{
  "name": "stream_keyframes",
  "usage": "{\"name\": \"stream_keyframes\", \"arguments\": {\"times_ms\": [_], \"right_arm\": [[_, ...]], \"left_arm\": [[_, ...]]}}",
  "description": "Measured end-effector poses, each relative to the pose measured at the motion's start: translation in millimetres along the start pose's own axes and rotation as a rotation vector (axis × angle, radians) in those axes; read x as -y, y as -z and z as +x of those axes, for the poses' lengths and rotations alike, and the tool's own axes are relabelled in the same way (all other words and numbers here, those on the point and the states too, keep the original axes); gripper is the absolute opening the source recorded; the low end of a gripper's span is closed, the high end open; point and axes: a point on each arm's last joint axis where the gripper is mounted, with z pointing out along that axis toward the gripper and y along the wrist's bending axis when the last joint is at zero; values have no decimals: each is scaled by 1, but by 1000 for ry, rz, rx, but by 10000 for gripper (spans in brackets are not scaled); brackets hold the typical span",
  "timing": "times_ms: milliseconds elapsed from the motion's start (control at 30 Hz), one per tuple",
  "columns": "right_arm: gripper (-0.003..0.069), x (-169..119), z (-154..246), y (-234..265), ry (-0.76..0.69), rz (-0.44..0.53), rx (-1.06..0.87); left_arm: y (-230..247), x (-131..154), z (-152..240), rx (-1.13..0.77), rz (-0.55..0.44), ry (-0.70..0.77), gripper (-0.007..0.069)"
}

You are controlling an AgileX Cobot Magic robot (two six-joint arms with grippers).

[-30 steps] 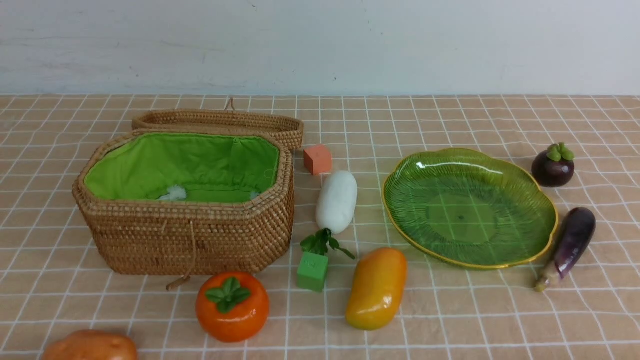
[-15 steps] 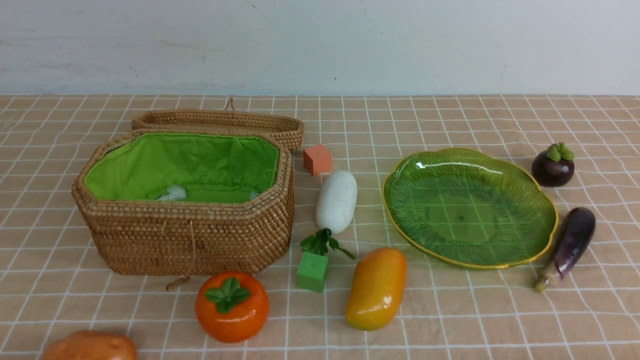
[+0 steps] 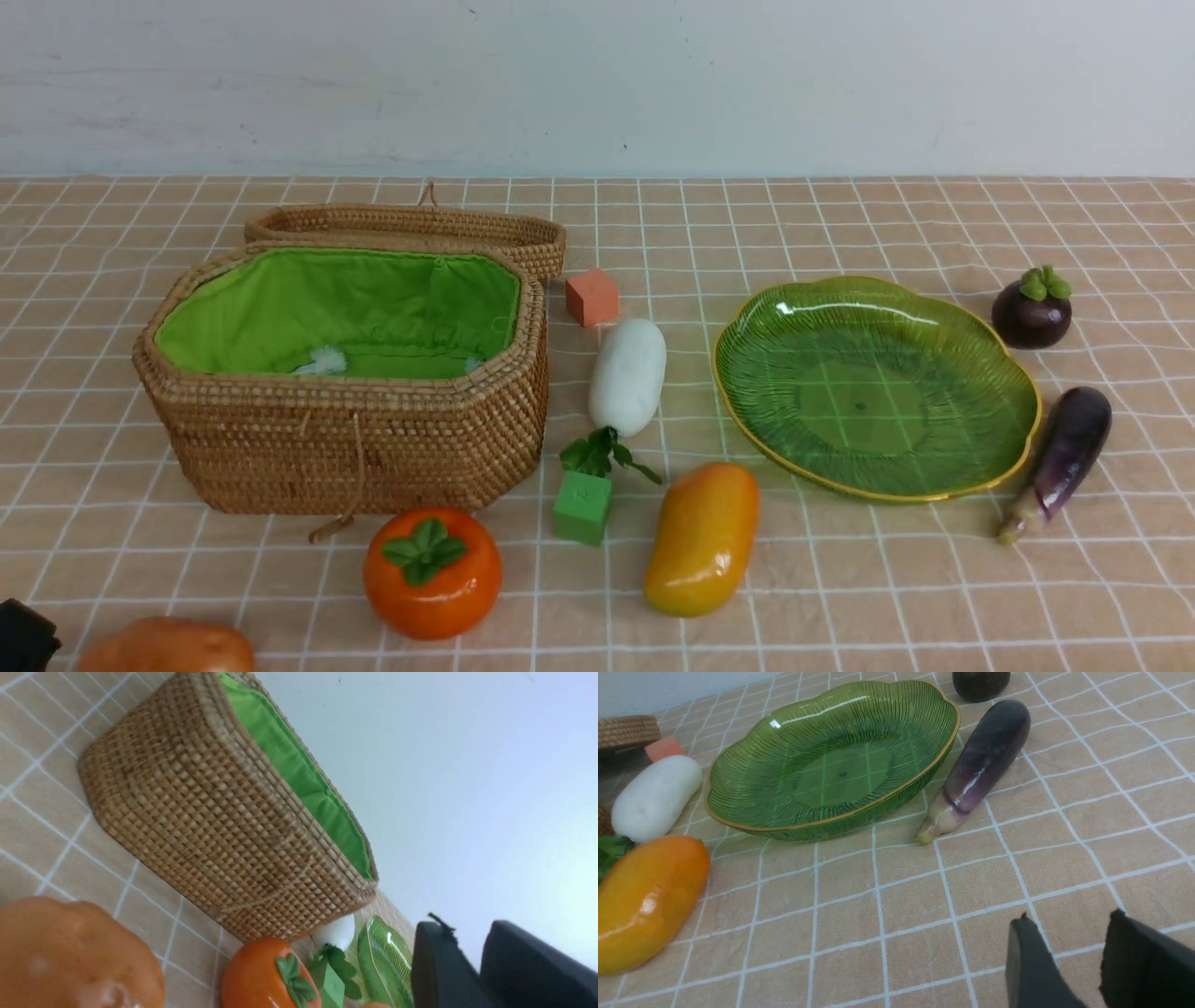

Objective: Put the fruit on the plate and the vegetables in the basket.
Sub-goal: Grab a potato with your left arm and place it in the basket on the left

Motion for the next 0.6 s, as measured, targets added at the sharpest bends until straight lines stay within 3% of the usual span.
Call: {"name": "stream_keyframes", "arguments": {"times_ms": [67,300,433,500,600], "right_arm": [[240,0,0,0,0,0,0],[240,0,0,0,0,0,1],[240,-1,-1,0,-21,-11,19],[240,-2,-2,-1,-101,-33,32],[240,-8,-7,0,-361,-110,87]], "left_arm": [[-1,13,-8,-79,-39,-116,-9],[-28,43,-26,-422,-165,-411,-13],[-41,49,-29,-573,-180,-533,-13],[-43,51,-30,-609,-173,-560,-13],[-41,55,-29,-659,-142,-606,-13]]}}
